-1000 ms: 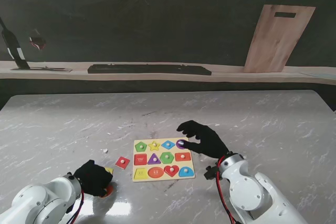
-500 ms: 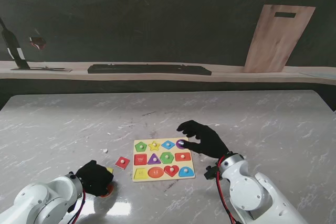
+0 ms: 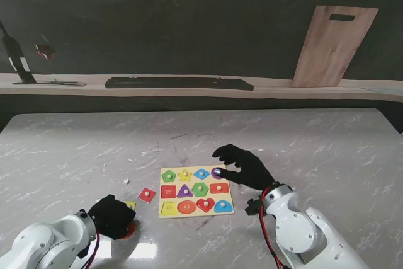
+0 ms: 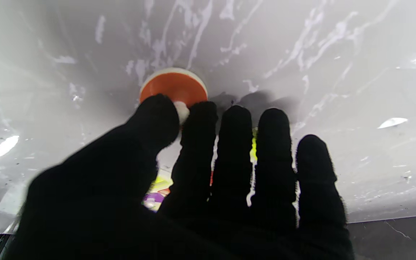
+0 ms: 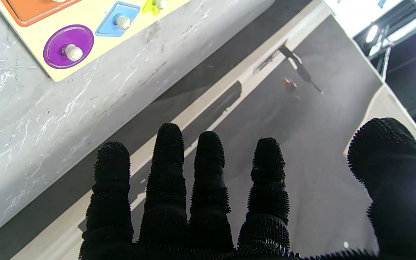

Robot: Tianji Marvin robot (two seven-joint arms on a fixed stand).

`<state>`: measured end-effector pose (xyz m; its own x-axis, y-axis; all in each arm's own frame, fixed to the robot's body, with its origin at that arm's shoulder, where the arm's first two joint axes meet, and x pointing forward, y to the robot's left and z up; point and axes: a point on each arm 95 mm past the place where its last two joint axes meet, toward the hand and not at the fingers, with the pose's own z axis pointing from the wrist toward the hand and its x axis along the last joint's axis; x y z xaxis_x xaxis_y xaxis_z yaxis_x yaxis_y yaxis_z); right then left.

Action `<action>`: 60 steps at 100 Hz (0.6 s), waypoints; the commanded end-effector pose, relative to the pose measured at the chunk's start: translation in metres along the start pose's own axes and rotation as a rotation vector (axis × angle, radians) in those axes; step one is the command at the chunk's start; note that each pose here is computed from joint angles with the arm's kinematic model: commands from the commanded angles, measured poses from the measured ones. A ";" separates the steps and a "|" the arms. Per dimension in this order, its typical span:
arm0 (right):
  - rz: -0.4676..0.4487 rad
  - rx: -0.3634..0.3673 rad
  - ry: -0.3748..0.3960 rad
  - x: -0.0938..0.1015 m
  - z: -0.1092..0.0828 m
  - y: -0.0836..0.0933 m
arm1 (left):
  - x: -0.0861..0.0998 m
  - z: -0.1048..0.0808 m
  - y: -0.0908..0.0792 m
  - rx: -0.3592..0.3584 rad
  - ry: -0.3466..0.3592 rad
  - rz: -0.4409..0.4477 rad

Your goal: Fit puzzle pieces into a puzzle board

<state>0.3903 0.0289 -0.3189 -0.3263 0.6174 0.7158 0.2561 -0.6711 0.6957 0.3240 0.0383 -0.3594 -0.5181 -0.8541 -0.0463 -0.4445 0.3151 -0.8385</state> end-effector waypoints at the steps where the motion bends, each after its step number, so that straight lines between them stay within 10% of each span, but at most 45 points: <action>1: 0.002 0.001 0.001 0.001 -0.002 -0.002 | 0.003 -0.003 -0.002 0.007 0.013 0.011; 60: 0.009 -0.003 0.012 0.001 -0.002 -0.001 | 0.005 0.014 -0.050 0.152 0.138 0.093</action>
<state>0.3904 0.0272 -0.3180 -0.3290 0.6121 0.7191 0.2525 -0.6768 0.6916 0.3467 0.0172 -0.3334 -0.6405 -0.7659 -0.0558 -0.3119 0.3259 -0.8925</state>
